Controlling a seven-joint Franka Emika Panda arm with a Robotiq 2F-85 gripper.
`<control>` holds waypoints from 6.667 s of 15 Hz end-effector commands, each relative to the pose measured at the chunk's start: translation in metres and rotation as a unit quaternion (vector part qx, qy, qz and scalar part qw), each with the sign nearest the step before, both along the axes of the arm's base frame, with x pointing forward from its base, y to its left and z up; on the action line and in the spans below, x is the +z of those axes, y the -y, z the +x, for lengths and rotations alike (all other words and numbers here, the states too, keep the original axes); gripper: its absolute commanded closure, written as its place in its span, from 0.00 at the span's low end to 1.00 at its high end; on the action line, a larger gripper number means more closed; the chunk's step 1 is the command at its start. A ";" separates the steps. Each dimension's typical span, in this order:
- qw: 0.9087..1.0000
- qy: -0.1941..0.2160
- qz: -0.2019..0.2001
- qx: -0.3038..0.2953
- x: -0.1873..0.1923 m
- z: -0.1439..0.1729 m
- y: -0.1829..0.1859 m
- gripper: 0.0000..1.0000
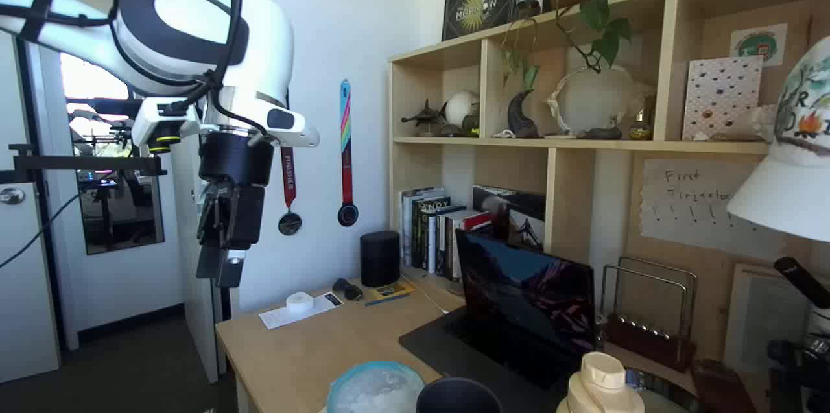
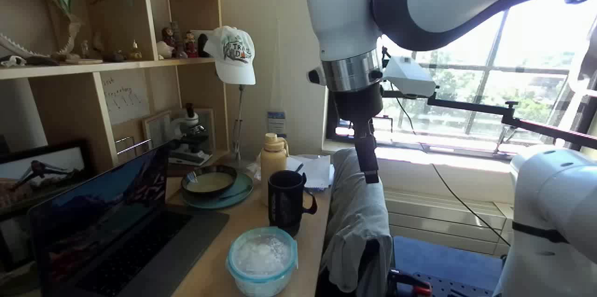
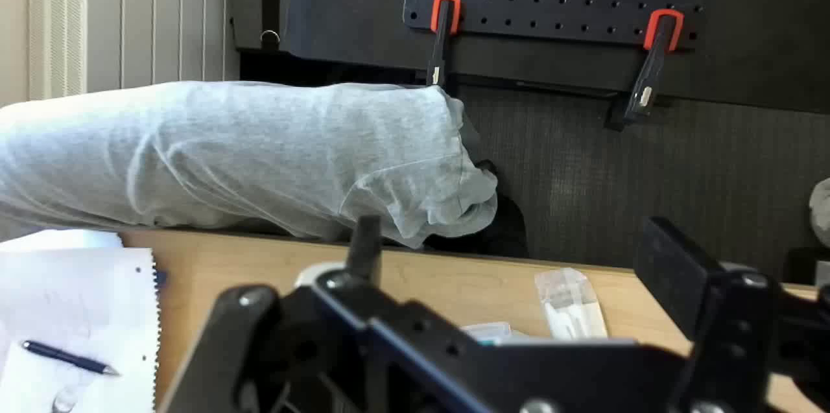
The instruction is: Press the keyboard
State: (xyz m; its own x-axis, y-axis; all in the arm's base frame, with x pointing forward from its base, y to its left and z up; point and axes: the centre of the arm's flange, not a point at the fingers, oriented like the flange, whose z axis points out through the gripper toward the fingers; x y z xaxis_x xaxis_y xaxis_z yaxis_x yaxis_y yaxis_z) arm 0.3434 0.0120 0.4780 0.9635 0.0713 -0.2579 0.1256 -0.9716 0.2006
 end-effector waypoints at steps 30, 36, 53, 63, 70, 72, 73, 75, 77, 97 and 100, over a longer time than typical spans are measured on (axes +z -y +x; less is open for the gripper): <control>0.916 0.293 0.104 0.254 -0.110 0.314 -0.036 0.00; 0.918 0.288 0.099 0.253 -0.110 0.306 -0.044 0.00; 0.925 0.321 0.134 0.151 -0.215 0.432 -0.030 0.71; 0.939 0.300 0.132 0.105 -0.252 0.444 -0.028 0.91; 0.950 0.272 0.122 0.090 -0.286 0.446 -0.022 0.93; 0.952 0.268 0.120 0.089 -0.292 0.447 -0.022 0.92; 0.952 0.266 0.120 0.090 -0.295 0.447 -0.022 0.93; 0.954 0.261 0.120 0.086 -0.300 0.447 -0.024 0.92; 0.955 0.257 0.121 0.083 -0.303 0.448 -0.025 0.93; 0.958 0.255 0.118 0.058 -0.292 0.448 -0.024 0.93; 0.957 0.262 0.116 0.054 -0.282 0.450 -0.023 0.93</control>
State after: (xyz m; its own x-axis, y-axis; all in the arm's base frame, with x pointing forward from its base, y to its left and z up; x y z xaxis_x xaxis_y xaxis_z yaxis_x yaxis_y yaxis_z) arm 0.7872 0.0337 0.1816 0.9380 0.1964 0.2856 0.1966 -0.9801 0.0283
